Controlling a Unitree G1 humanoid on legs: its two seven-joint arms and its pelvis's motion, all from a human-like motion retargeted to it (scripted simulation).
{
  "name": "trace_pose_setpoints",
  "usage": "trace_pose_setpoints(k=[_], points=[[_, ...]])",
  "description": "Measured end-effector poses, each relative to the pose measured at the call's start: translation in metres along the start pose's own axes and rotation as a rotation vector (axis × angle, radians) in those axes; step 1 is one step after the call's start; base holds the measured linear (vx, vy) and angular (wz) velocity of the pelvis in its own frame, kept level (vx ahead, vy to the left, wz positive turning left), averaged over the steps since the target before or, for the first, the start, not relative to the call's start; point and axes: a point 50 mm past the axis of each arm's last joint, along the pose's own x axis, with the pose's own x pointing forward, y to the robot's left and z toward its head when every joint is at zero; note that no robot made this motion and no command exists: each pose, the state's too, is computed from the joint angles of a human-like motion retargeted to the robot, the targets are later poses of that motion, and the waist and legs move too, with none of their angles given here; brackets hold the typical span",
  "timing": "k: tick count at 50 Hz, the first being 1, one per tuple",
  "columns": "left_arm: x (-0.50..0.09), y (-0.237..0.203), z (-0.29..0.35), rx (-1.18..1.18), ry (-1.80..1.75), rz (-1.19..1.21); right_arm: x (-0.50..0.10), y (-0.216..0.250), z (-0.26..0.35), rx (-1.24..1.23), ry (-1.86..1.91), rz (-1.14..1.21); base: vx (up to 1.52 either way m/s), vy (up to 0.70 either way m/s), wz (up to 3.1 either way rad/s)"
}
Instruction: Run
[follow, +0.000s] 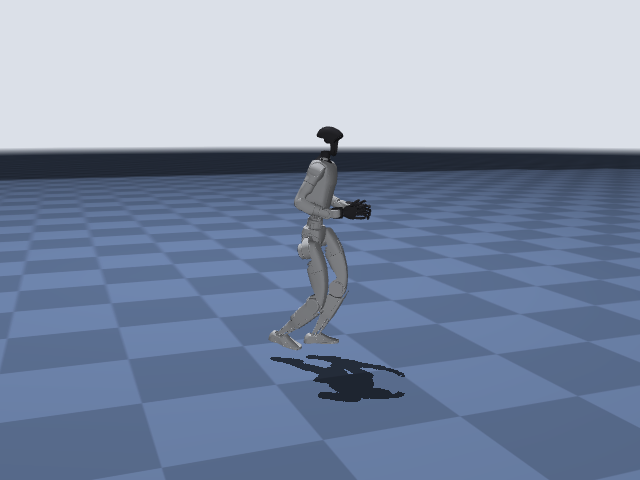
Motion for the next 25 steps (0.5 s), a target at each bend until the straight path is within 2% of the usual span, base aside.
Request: trace_pose_setpoints(k=[7, 15, 20, 25], points=[[-0.008, 0.012, -0.024, 0.029, 0.109, 0.127, 0.009, -0.006, -0.013, -0.045, 0.052, -0.025, -0.40, 0.03, -0.53], [-0.029, 0.001, -0.056, -0.078, 0.258, 0.187, 0.004, -0.008, -0.043, -0.047, 0.180, -0.066, -0.17, 0.06, -0.63], [-0.010, 0.003, -0.023, -0.049, 0.101, 0.118, -0.005, -0.011, -0.043, -0.073, 0.192, -0.078, -0.05, 0.09, -0.19], [0.028, 0.012, 0.044, 0.094, -0.218, 0.061, -0.002, -0.006, -0.042, -0.080, 0.189, -0.043, -0.09, 0.07, -0.17]])
